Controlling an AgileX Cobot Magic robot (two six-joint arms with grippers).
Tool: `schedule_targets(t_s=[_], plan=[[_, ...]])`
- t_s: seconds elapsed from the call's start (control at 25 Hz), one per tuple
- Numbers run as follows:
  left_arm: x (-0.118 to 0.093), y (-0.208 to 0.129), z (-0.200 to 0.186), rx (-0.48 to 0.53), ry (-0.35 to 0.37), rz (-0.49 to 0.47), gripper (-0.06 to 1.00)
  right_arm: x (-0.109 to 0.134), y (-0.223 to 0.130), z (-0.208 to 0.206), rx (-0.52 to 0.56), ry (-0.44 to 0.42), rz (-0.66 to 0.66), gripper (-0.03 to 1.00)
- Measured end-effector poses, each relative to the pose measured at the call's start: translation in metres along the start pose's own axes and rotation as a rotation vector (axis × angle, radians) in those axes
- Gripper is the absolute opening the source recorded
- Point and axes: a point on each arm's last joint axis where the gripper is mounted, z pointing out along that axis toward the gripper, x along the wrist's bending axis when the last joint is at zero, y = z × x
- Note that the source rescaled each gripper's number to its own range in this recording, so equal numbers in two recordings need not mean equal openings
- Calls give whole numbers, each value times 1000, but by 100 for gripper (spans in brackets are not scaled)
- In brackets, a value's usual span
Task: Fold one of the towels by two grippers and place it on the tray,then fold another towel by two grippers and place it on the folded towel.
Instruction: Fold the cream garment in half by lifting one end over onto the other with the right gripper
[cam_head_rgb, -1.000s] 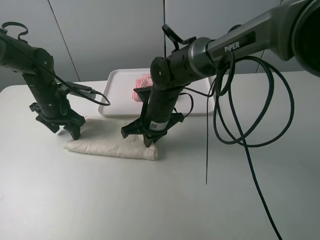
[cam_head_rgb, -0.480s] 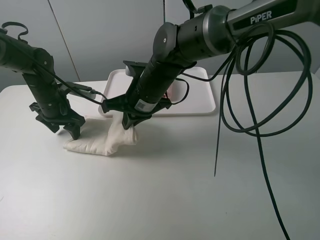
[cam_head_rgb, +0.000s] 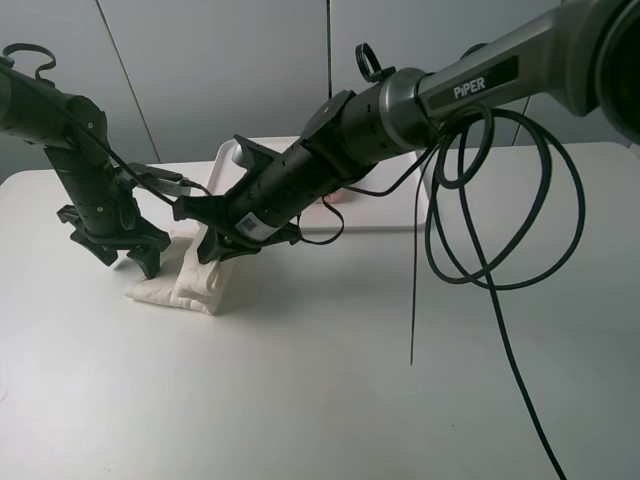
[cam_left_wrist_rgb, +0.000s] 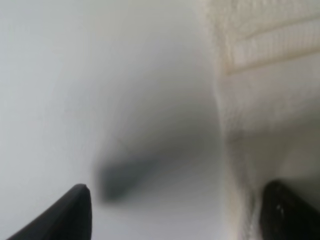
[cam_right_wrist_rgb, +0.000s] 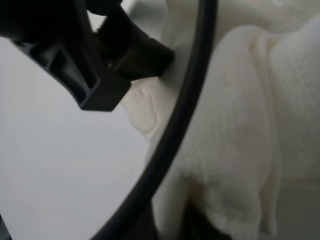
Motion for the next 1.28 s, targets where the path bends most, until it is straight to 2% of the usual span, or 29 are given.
schedule_targets(t_s=[0.36,0.72,1.28], plan=[[0,0,0,-4,0,-1,88,-9,4,18,-85,86,42,4],[0,0,0,-4,-3,4,88,-18,3,33,-125,104,109,4],[0,0,0,-4,-5,3,88,-18,-4,47,-138,118,90,4]])
